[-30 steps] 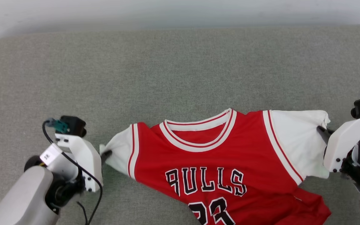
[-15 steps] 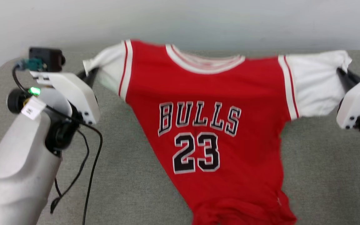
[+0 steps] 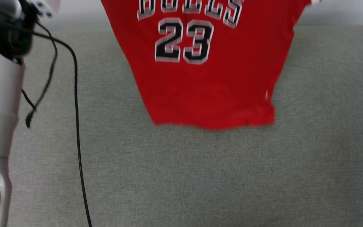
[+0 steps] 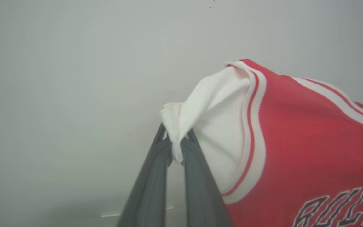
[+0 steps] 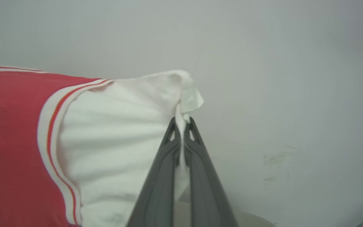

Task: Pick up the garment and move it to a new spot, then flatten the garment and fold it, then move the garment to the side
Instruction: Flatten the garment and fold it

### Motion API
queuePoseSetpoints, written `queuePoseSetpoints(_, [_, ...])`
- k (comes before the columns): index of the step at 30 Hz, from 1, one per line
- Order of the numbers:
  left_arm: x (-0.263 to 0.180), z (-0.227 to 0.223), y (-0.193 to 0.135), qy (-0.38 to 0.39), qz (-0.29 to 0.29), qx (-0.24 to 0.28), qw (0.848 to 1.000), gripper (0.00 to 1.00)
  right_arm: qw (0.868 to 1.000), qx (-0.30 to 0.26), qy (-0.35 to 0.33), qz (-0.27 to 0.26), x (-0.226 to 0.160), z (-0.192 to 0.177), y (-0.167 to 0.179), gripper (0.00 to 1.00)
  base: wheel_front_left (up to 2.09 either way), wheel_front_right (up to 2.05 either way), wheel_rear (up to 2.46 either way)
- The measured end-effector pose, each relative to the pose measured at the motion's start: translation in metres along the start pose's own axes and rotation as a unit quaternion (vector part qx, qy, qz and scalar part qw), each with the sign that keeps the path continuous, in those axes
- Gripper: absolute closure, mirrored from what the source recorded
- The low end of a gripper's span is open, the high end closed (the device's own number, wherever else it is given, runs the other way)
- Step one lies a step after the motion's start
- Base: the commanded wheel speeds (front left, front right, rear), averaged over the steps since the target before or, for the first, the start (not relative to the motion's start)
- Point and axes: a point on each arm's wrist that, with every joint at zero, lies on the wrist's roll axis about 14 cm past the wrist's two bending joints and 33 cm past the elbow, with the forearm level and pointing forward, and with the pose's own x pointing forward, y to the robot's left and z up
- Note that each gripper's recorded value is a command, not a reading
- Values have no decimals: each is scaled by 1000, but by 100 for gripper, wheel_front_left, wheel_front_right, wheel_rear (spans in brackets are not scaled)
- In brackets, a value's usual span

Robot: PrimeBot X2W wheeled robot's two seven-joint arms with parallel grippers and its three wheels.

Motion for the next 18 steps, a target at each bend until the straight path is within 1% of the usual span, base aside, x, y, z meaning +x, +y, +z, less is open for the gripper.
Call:
queuePoseSetpoints(6, [38, 30, 7, -66, 2, -3, 998, 100, 998, -15, -62, -8, 36, 43, -5, 100, 0, 0, 0])
queuePoseSetpoints(10, [60, 35, 10, -91, 0, -7, 996, 100, 996, -20, -83, -10, 58, 55, -5, 100, 0, 0, 0])
queuePoseSetpoints(13, [75, 19, 12, -90, -1, -16, 996, 100, 996, -21, -82, -6, 74, 46, 0, 100, 0, 0, 0])
queuePoseSetpoints(18, [90, -35, 18, -54, 3, -31, 998, 100, 999, -15, -50, 10, 97, 3, 17, 100, 0, 0, 0])
